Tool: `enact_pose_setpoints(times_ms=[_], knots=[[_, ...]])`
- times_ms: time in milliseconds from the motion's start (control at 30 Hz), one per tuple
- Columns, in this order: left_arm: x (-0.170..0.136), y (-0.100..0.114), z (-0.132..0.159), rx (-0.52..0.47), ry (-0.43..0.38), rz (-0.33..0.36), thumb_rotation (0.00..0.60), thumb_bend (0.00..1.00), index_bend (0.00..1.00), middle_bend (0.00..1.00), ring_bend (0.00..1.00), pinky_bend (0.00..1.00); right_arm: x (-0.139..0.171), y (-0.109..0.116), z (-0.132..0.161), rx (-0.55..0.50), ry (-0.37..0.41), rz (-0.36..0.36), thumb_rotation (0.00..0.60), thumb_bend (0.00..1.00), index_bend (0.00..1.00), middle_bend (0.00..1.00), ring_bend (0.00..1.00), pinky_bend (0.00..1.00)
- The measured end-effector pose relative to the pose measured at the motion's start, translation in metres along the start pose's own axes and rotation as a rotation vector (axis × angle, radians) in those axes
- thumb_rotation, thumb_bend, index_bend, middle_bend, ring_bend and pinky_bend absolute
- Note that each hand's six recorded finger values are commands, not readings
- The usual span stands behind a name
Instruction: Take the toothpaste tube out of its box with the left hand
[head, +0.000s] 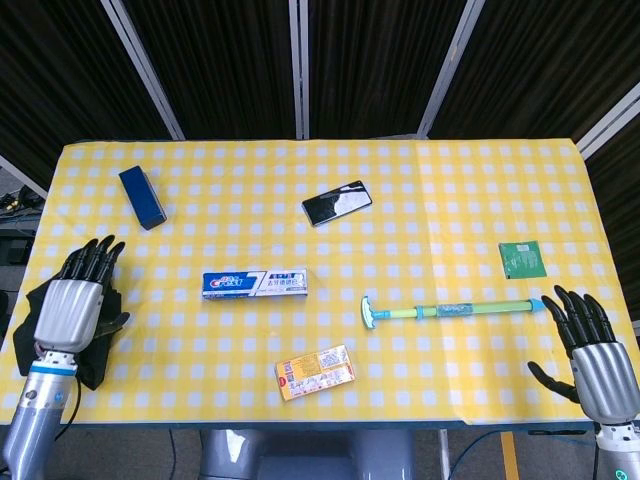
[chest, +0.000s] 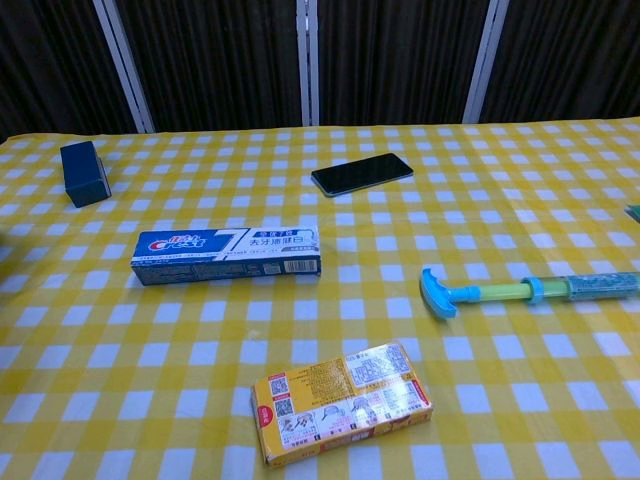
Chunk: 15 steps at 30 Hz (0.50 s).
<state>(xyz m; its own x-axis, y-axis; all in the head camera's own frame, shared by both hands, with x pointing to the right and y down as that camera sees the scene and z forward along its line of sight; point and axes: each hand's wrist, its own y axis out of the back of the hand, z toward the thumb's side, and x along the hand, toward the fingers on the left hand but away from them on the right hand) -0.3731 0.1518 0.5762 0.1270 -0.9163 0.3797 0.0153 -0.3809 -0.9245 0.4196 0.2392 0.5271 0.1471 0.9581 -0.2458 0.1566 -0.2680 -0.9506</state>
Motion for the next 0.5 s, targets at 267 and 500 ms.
enact_pose_setpoints(times_ms=[267, 500], knots=[[0.049, -0.011, 0.031, 0.009, -0.002, -0.129, 0.6, 0.11, 0.08, 0.0, 0.07, 0.18, -0.002, 0.004, -0.008, -0.04, -0.017, -0.002, 0.6, 0.07, 0.01, 0.0, 0.0, 0.0], [0.076, -0.04, 0.07, 0.031, -0.018, -0.257, 0.6, 0.11, 0.13, 0.03, 0.1, 0.18, -0.004, 0.011, -0.017, -0.09, -0.038, -0.011, 0.6, 0.07, 0.01, 0.0, 0.0, 0.0]])
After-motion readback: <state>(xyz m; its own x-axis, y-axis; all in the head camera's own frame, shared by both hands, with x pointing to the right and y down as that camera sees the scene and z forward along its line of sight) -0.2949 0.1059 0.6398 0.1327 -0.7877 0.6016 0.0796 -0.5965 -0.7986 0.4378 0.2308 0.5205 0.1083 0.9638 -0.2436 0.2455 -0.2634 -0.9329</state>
